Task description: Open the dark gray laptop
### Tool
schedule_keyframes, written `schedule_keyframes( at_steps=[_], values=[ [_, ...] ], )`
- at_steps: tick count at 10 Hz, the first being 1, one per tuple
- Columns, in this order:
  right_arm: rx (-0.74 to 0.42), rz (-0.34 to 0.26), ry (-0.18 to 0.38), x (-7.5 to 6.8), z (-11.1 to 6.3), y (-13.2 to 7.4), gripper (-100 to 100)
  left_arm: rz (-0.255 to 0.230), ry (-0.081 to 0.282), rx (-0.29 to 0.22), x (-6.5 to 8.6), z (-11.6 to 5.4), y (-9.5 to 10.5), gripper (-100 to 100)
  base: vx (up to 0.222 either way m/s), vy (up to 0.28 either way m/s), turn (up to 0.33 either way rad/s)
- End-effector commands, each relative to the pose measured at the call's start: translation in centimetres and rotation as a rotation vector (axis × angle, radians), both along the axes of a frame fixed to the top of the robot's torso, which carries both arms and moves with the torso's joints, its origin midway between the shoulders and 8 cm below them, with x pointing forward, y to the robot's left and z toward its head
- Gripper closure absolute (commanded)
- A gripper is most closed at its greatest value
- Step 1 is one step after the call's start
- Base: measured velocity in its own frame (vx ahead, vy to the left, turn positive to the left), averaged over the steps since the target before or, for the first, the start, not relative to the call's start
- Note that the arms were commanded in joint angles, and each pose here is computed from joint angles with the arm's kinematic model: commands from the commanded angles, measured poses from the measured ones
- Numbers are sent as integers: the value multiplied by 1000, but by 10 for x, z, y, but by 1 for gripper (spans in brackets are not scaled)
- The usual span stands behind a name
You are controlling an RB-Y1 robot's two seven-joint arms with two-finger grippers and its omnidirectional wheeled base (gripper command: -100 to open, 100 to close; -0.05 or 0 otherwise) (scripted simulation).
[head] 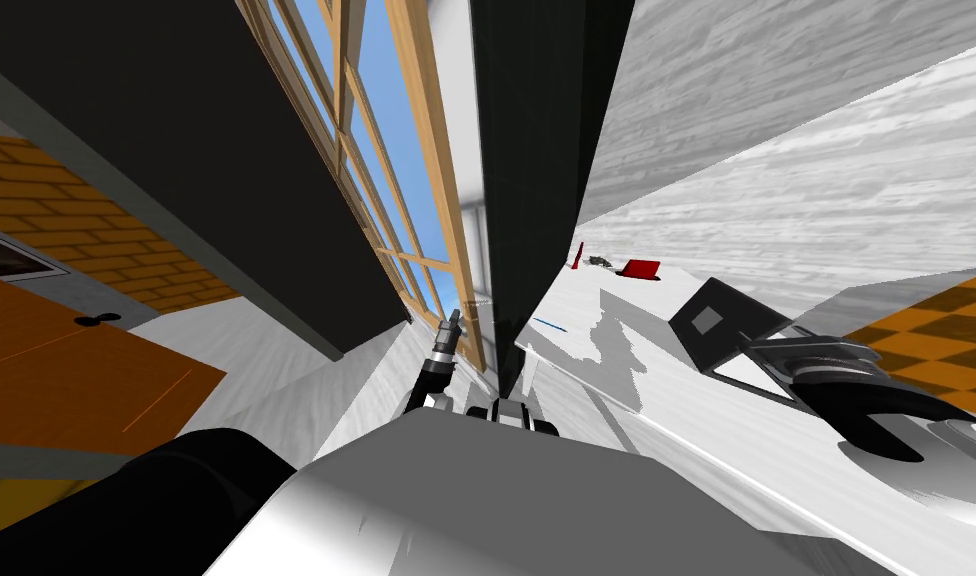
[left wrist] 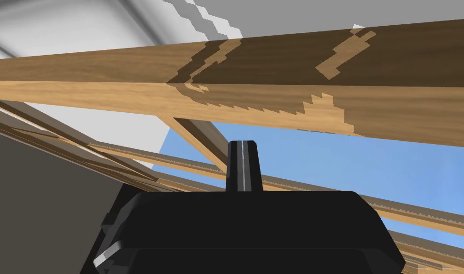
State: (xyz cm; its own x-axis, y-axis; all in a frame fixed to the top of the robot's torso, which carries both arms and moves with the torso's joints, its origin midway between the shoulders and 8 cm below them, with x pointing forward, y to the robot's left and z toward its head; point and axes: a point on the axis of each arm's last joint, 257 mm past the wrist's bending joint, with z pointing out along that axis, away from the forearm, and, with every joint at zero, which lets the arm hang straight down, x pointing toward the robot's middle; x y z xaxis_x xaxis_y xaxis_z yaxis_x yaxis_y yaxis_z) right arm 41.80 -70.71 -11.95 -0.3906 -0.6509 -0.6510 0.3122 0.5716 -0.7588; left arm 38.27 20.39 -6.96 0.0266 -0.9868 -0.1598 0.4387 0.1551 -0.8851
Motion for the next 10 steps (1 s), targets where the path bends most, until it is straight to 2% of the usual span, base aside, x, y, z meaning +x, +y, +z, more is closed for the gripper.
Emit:
schedule_keyframes(
  at_steps=[1,5,6,7,10],
  values=[
    [91,-4,-49,3,-3,-2,100,0,0,0,0,0,0,0,-70,-74,2],
    [228,-4,-126,9,-6,-3,100,0,0,0,0,0,0,0,-55,-62,5],
    [206,0,-115,9,-5,-1,100,0,0,0,0,0,0,0,-30,-26,3],
    [284,4,-156,12,-14,4,100,0,0,0,0,0,0,0,-32,-58,-22],
    [429,11,-232,19,-33,16,100,0,0,0,0,0,0,0,-47,-125,-35]
  ],
)
